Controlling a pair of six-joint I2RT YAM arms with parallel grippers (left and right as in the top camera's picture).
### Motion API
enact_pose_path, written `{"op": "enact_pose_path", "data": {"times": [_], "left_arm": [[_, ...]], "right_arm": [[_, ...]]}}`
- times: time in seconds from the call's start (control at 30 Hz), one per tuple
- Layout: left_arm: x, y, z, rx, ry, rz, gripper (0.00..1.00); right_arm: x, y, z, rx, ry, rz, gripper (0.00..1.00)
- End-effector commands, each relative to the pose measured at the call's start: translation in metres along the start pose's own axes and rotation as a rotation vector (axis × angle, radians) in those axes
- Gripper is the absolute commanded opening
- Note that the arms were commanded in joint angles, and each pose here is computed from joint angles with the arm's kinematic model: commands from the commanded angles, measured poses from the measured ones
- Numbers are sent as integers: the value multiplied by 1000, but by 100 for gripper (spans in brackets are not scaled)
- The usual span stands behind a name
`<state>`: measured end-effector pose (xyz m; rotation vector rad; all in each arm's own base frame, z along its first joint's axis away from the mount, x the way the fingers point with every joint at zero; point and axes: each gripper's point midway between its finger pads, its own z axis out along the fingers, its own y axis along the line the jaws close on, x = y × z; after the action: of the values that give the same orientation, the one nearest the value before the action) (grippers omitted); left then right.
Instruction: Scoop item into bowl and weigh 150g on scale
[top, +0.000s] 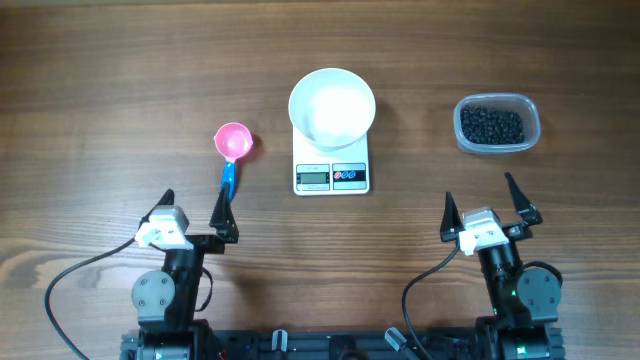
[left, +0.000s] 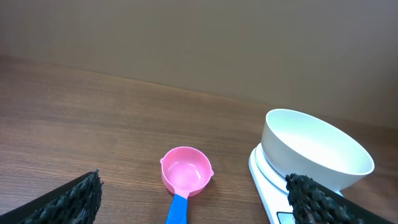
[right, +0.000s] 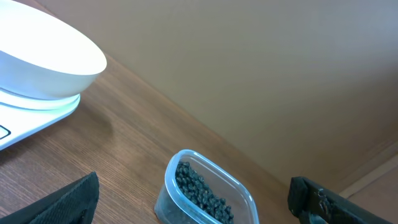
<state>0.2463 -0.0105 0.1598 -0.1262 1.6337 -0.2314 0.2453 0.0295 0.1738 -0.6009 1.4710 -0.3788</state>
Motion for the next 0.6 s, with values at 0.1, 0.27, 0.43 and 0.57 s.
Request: {"op": "enact_pose_path", "data": {"times": [0.1, 0.27, 0.43, 0.57], "left_arm": [[2, 0, 0, 5, 7, 18, 100], [-17, -7, -1, 37, -67, 27, 100], [-91, -57, -28, 258, -197, -59, 100], [-159, -78, -63, 258, -135, -101, 100]], "right_arm": [[-2, 0, 0, -2, -9, -3, 100], [-2, 0, 0, -2, -9, -2, 100], [-2, 0, 0, -2, -9, -3, 100], [-2, 0, 0, -2, -9, -3, 100]]}}
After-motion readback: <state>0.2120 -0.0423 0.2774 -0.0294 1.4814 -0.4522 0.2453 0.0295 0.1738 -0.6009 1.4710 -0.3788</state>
